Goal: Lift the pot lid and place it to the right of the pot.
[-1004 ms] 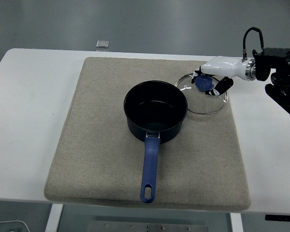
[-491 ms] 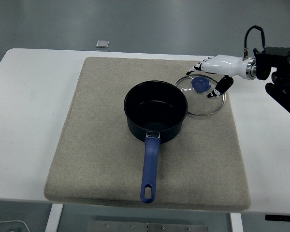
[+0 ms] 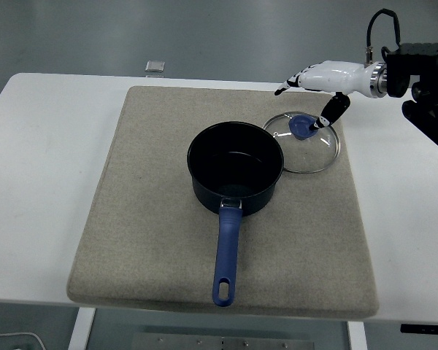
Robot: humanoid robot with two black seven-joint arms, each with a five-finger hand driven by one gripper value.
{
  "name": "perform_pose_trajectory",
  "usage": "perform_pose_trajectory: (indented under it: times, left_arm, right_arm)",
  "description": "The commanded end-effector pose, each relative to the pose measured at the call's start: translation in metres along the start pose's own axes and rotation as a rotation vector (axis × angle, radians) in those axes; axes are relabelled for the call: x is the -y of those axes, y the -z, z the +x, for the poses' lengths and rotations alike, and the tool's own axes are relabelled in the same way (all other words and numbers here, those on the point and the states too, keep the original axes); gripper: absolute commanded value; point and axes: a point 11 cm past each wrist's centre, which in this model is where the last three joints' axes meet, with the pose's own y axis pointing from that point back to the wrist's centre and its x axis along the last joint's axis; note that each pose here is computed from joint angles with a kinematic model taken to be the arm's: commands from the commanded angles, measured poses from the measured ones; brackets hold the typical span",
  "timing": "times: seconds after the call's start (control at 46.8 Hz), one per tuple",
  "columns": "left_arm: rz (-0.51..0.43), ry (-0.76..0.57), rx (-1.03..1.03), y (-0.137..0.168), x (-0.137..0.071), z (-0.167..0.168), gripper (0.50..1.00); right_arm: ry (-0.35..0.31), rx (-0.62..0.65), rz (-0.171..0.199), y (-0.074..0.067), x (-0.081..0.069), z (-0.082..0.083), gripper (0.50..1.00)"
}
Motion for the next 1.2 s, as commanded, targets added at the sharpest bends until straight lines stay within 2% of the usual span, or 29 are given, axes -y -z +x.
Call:
perform_pose_trajectory:
  times: [0.0,0.128,0.192,0.235,0.321,0.385,0.556,0.641,0.791,0.94,1.004,1.068,1.175]
  left_arm:
    - [0.0,0.0,0.0,0.0,0.0,0.0,1.0]
    - [0.0,0.0,0.0,0.0,0.0,0.0,1.0]
    - [0.0,0.0,0.0,0.0,0.0,0.0,1.0]
    - [0.0,0.0,-0.001,0.0,0.0,0.0,1.0]
    - [0.0,0.0,0.0,0.0,0.0,0.0,1.0]
    - [0.0,0.0,0.0,0.0,0.0,0.0,1.0]
    - [0.0,0.0,0.0,0.0,0.0,0.0,1.0]
    - [0.0,0.0,0.0,0.0,0.0,0.0,1.0]
    - [0.0,0.0,0.0,0.0,0.0,0.0,1.0]
    - [0.0,0.0,-0.001,0.0,0.0,0.0,1.0]
    - [0.0,0.0,0.0,0.0,0.0,0.0,1.0]
    - [0.0,0.0,-0.001,0.0,0.0,0.0,1.0]
    - [0.0,0.0,-0.001,0.0,0.0,0.0,1.0]
  right_arm:
    - [-0.009,-0.014,0.01,0.004,0.0,0.01,0.905]
    - [-0.052,-0.041,0.046,0.018,0.003,0.034,0.905]
    - [-0.08,-0.037,0.075,0.027,0.004,0.043,0.905]
    - [-0.115,-0.022,0.089,0.031,0.004,0.053,0.905]
    - [-0.267,0.029,0.134,0.043,0.003,0.082,0.905]
    - [-0.383,0.067,0.152,0.047,0.0,0.101,0.905]
    - [-0.646,0.208,0.168,0.047,-0.014,0.135,0.905]
    - [-0.768,0.314,0.161,0.039,-0.023,0.146,0.905]
    - [-0.922,0.564,0.151,0.02,-0.036,0.154,0.905]
    - [-1.069,0.85,0.12,-0.012,-0.052,0.151,0.905]
    - [-1.082,0.927,0.114,-0.021,-0.053,0.143,0.905]
    - [-1.064,0.983,0.129,-0.024,-0.05,0.134,0.905]
    - [-1.043,1.019,0.128,-0.027,-0.046,0.12,0.905]
